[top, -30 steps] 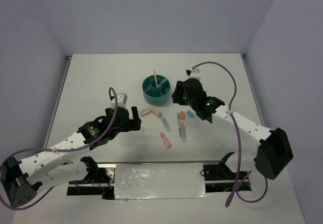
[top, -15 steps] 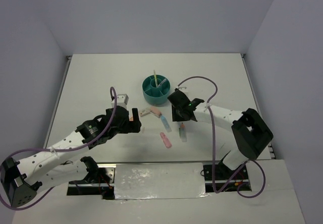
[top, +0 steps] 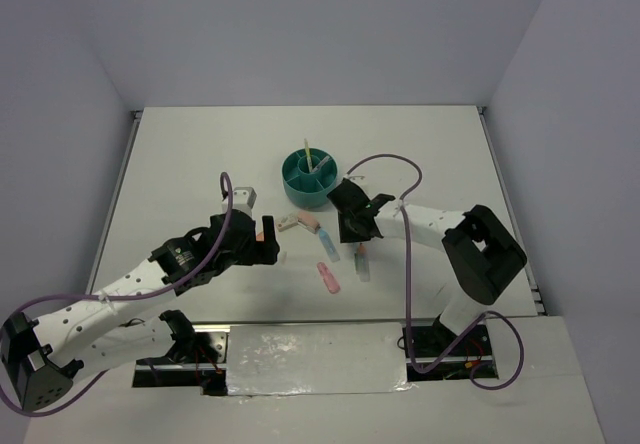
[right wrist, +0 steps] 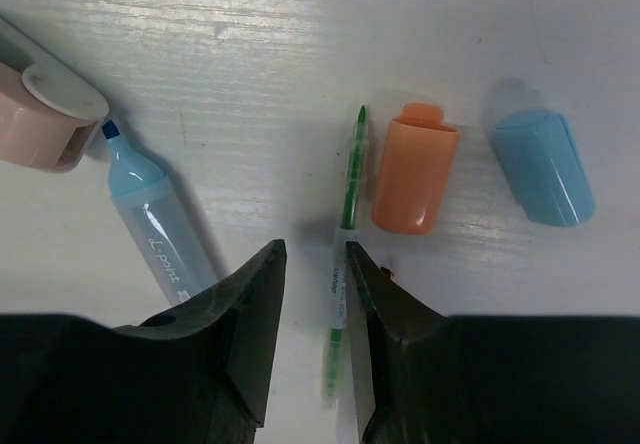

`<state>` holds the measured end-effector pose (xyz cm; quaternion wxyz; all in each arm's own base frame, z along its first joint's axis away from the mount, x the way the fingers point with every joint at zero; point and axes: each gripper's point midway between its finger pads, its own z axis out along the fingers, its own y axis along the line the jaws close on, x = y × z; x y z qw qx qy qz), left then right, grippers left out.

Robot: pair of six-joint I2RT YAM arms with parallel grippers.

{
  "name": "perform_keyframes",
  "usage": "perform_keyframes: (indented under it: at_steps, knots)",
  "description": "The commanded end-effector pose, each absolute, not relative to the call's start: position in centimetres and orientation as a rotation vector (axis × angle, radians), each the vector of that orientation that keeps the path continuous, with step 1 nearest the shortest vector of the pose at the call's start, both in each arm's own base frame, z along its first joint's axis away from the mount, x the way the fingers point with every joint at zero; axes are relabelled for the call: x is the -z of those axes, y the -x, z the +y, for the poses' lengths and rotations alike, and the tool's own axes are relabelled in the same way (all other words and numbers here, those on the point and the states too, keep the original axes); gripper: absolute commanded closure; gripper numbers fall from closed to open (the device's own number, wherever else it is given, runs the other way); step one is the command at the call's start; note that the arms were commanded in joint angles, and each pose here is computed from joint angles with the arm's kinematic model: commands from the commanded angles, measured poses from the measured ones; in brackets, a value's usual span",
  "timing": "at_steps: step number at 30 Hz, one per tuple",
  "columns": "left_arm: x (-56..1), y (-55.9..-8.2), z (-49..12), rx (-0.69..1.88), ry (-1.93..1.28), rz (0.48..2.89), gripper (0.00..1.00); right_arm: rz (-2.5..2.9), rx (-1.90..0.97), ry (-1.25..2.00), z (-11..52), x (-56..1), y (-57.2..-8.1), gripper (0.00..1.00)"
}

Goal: Sort the stationery into containers
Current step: Pick up the pen from the center of the board.

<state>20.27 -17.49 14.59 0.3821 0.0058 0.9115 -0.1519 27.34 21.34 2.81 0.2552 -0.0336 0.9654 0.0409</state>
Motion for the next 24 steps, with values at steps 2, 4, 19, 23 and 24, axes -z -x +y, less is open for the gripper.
perform_keyframes:
  at_steps: [2, 4, 19, 23, 24]
  knots:
    - [-15.5, -20.6, -17.9, 0.409, -0.035, 2.299, 0.01, 2.594, -0.134, 0.074, 22.2, -3.2, -28.9, 0.63]
    - [-15.4, -20.6, -17.8, 0.406, -0.036, 2.299, 0.01, 2.597, -0.130, 0.070, 22.2, -3.0, -28.9, 0.65]
    - [-15.0, -20.6, -18.3, 0.423, -0.058, 2.306, 0.01, 2.555, -0.158, 0.044, 21.7, -4.7, -28.2, 0.68]
    - [-14.7, -20.5, -18.4, 0.431, -0.064, 2.313, 0.01, 2.510, -0.159, 0.027, 21.3, -6.6, -28.4, 0.68]
    - [-14.6, -20.5, -18.5, 0.431, -0.065, 2.315, 0.01, 2.509, -0.154, 0.028, 21.2, -6.7, -28.4, 0.67]
